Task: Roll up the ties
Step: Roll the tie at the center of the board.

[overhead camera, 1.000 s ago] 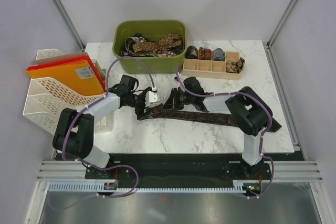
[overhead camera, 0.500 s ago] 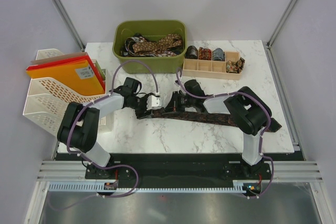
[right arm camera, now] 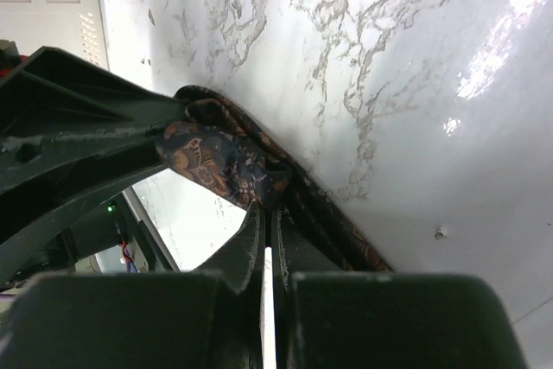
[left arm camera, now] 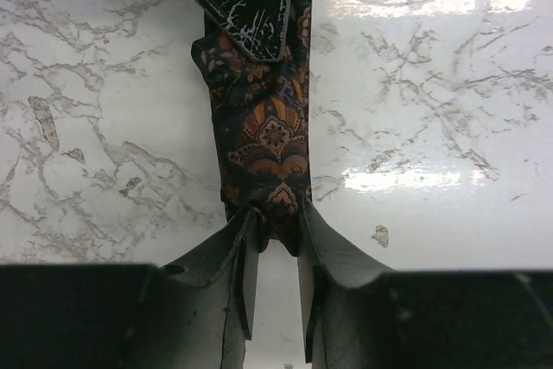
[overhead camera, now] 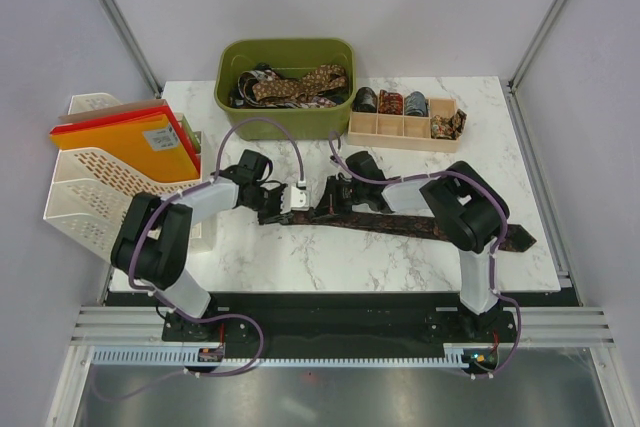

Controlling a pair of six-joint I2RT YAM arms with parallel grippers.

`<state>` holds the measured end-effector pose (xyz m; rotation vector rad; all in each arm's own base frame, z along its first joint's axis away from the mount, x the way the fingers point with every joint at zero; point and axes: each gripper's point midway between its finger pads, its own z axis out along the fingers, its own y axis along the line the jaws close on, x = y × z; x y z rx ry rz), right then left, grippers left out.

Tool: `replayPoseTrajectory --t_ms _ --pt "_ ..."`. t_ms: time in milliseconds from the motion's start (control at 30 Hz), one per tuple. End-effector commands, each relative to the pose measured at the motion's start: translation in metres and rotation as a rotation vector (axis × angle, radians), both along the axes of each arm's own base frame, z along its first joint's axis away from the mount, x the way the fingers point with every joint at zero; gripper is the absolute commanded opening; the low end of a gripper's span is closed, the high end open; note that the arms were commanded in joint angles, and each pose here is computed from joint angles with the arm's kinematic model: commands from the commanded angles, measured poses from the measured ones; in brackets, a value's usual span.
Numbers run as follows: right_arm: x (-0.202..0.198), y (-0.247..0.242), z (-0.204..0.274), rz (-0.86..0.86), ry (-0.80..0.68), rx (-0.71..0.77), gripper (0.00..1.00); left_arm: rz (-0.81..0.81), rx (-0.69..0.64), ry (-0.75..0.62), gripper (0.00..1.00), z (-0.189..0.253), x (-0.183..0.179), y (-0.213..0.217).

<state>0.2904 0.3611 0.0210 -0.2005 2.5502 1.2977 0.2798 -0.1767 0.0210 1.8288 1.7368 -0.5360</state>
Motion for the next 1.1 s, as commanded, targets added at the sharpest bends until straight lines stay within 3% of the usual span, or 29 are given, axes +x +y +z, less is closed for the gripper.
replayPoseTrajectory --t_ms 0,500,667,1067 --pt "0.000 0.004 -0.003 0.019 -0.025 -0.024 0.02 -0.028 -0.030 -0.046 0.31 0.027 -0.008 -0.004" --pt "-0.009 0.013 -0.004 0.035 0.002 0.007 0.01 -0.020 -0.075 0.008 0.31 0.041 0.001 -0.047" --pt "-0.012 0.015 0.001 0.037 0.020 0.041 0.03 -0.027 -0.027 0.037 0.33 0.026 -0.001 -0.057" --pt "-0.007 -0.015 0.037 0.065 0.019 0.090 0.23 -0.050 0.126 0.102 0.31 -0.018 -0.017 -0.036"
